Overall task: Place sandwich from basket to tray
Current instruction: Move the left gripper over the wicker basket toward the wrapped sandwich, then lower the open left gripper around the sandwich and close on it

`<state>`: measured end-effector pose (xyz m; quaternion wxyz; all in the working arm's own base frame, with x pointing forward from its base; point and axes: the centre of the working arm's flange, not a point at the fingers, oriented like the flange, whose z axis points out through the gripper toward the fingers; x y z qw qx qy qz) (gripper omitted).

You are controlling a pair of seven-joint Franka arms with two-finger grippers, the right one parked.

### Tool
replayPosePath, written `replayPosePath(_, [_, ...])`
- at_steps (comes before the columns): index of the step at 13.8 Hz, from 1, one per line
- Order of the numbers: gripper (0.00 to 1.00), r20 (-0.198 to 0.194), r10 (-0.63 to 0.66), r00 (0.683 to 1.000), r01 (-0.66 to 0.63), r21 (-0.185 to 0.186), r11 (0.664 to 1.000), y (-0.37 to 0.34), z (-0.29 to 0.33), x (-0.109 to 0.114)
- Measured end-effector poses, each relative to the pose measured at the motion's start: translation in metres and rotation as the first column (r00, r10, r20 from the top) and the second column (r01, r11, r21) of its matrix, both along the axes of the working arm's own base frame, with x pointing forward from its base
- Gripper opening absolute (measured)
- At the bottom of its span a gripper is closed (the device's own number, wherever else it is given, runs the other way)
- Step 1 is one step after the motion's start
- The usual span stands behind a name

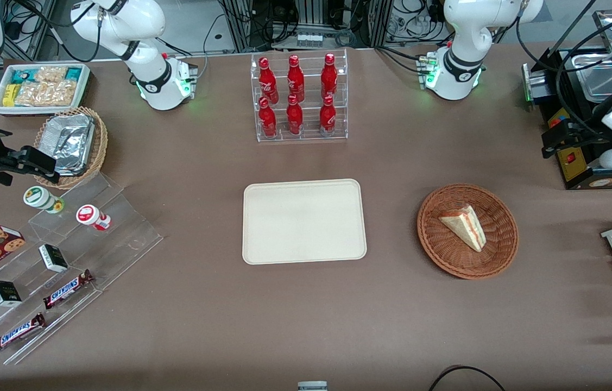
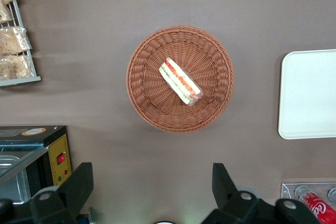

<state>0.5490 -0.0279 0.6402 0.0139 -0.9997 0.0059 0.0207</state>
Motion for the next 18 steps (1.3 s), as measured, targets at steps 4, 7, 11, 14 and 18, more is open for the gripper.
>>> replayPosePath(4, [1.0,-0.007,0.002,1.0,-0.002,0.0,1.0,0.003,-0.004,0.002])
replayPosePath(7, [1.0,-0.01,0.002,1.0,-0.002,0.0,1.0,0.003,-0.032,0.016])
replayPosePath(11, [1.0,0.007,0.039,0.999,-0.039,0.0,0.999,0.006,-0.112,0.033])
replayPosePath(14, [1.0,0.061,0.174,0.983,-0.174,-0.009,0.985,0.005,-0.171,0.034])
replayPosePath(18, [1.0,0.142,0.41,0.901,-0.404,-0.069,0.912,-0.03,-0.235,0.022])
